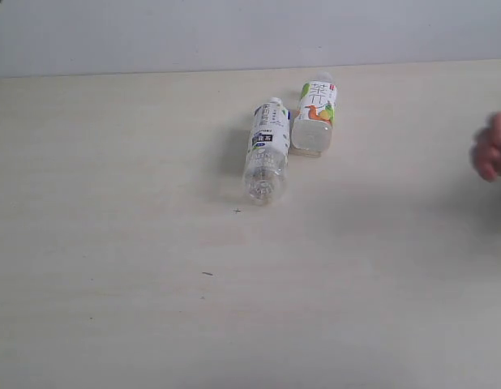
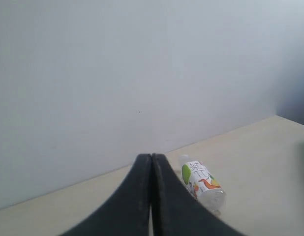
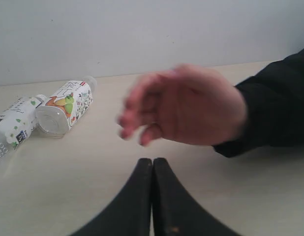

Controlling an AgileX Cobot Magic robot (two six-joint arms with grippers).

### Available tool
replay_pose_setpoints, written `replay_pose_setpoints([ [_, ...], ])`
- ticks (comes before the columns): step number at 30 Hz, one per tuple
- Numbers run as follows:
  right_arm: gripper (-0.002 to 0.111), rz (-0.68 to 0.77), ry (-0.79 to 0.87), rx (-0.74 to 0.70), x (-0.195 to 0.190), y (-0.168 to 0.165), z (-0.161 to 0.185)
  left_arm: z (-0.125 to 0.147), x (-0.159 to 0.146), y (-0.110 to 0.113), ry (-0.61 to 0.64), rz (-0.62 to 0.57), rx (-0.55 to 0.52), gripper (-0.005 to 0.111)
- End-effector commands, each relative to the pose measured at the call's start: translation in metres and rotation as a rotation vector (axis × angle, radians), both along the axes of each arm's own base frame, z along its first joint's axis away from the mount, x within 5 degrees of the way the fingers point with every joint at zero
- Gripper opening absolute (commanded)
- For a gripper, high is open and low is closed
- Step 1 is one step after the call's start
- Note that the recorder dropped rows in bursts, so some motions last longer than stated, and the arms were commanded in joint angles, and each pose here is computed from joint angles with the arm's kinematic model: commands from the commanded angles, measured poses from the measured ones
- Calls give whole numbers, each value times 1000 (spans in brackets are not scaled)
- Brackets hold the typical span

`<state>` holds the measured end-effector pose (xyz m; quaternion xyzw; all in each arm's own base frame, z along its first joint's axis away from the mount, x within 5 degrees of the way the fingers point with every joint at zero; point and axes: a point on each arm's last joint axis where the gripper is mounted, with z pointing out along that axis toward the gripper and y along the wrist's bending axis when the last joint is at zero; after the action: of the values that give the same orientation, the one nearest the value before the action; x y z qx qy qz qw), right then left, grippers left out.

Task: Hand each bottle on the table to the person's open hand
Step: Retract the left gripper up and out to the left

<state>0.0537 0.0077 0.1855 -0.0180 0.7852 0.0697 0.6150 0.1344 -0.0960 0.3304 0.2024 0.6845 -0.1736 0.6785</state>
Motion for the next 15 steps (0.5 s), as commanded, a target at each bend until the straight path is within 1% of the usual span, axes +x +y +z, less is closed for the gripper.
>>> replay_pose_setpoints([
  [1,0,-2,-10,3,0,0,-1,-15,-14,16,-9,34,-27,0],
  [8,0,-2,-10,3,0,0,-1,-35,-21,24,8,45,-8,0],
  [15,0,-2,-10,3,0,0,-1,-37,-21,24,11,45,-6,0],
])
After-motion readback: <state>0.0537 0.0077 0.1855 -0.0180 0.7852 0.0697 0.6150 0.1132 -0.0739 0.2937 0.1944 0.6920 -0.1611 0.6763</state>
